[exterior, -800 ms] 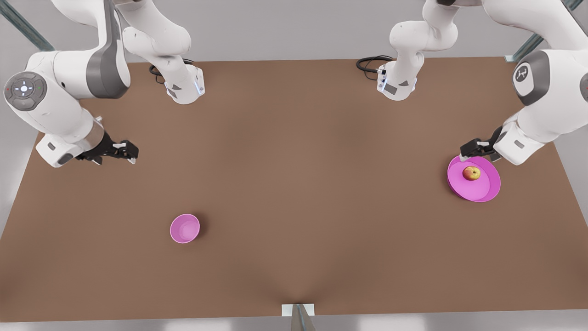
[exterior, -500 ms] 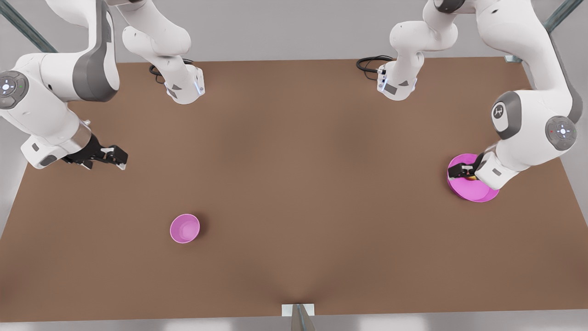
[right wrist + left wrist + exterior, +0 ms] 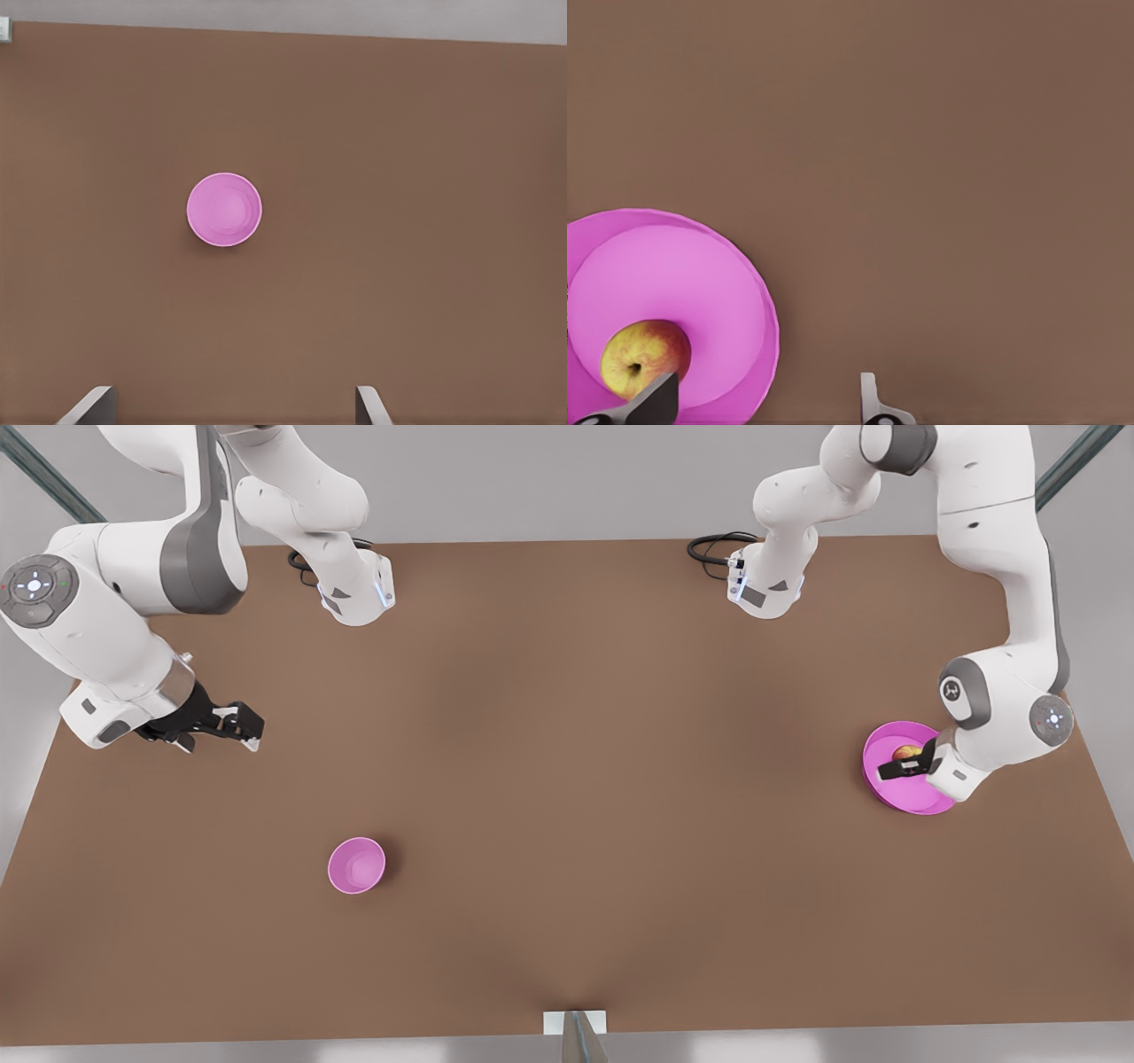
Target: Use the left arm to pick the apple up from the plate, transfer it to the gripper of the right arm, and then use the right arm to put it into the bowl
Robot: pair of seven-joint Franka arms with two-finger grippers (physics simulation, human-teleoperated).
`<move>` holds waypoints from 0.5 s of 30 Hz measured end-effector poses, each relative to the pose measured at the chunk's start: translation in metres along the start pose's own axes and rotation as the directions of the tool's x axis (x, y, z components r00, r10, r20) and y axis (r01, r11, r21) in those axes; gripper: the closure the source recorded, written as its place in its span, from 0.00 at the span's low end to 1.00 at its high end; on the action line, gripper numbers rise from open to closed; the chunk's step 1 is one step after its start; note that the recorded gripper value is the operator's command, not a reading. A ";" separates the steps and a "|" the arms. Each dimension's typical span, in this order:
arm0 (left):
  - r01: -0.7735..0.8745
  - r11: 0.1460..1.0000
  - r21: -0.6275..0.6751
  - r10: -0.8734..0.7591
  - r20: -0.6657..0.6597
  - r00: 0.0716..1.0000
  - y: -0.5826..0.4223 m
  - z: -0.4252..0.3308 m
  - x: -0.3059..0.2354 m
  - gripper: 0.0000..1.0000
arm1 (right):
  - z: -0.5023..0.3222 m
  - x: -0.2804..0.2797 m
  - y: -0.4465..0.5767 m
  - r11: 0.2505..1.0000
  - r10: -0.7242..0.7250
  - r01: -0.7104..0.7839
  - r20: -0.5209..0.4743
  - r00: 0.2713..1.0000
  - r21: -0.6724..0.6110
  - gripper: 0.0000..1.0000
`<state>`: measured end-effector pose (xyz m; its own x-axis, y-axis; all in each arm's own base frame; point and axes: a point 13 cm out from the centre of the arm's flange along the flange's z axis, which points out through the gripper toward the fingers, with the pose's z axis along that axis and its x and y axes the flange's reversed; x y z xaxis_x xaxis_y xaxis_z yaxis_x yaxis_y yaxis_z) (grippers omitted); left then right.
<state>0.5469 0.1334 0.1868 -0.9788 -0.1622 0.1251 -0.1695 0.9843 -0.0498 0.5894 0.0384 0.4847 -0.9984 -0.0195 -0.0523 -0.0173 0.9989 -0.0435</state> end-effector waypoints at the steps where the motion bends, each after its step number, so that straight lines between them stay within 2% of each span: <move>1: 0.006 1.000 0.001 -0.006 0.001 1.000 0.010 0.006 0.004 0.00 | 0.000 0.000 -0.001 1.000 0.002 -0.002 0.000 1.000 0.000 0.00; 8: 0.025 1.000 -0.017 -0.025 0.013 1.000 0.075 0.041 0.028 0.00 | 0.002 -0.001 -0.005 1.000 0.013 -0.013 -0.003 1.000 -0.002 0.00; 15: -0.029 0.999 -0.039 0.030 0.015 0.999 0.110 0.075 0.042 0.00 | 0.002 0.000 -0.002 1.000 0.012 -0.012 -0.005 1.000 -0.002 0.00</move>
<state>0.4781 0.2296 0.1122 -0.9850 -0.1341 0.1085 -0.1365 0.9905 -0.0148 0.5898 0.0359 0.4826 -0.9988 -0.0070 -0.0480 -0.0050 0.9992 -0.0406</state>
